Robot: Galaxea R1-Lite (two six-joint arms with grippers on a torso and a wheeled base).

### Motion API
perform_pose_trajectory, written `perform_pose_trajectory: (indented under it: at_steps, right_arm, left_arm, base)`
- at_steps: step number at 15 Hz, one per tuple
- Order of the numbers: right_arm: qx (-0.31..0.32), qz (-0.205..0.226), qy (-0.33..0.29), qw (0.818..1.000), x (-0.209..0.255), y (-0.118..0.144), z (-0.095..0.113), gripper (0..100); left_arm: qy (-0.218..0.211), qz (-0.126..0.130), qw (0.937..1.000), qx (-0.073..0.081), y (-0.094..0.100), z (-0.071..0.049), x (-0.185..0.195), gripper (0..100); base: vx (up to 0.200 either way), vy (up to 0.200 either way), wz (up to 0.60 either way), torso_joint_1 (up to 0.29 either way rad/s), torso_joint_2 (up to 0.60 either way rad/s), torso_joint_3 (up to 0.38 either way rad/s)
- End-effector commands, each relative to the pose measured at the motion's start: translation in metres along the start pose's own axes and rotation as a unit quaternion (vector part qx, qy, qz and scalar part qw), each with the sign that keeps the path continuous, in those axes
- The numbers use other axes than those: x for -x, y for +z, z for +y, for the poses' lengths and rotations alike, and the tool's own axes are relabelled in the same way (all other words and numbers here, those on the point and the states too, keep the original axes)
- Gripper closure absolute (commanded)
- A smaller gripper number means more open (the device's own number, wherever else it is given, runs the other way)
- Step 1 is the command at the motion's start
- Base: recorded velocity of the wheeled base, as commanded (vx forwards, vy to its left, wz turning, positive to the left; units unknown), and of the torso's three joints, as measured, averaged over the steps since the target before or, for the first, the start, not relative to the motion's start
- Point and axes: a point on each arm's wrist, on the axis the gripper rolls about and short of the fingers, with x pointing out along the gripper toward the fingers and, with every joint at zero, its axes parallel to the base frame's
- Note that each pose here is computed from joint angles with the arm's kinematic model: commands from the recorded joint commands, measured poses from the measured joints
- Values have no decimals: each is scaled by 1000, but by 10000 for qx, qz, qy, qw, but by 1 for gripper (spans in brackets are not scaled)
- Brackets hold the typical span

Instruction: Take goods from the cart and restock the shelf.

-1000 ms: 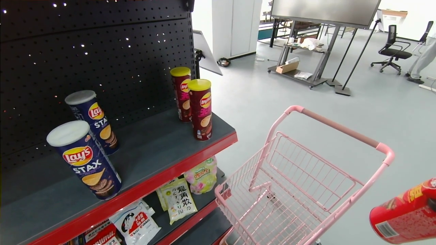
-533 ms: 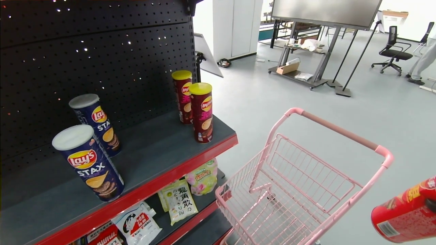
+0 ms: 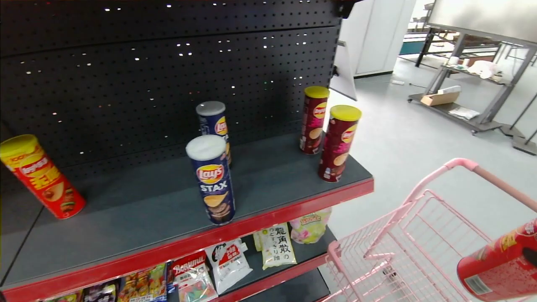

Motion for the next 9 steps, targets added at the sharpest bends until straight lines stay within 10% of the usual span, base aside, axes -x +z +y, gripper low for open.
perform_pose_trajectory:
  at_steps: [1,6,9]
  right_arm:
    - [-10,-38,-9,10000,3,-3,0,100]
    - [-30,-108,-84,9999,10,-14,2,100]
    - [-73,-355,-216,9991,21,-23,3,100]
  left_arm:
    - [-1,1,10000,-2,0,0,0,0]
    - [-1,1,10000,-2,0,0,0,0]
    - [-1,1,10000,6,0,0,0,0]
  base:
    - [0,0,600,2,2,2]
    - [0,0,600,2,-1,0]
    - [0,0,0,0,0,0]
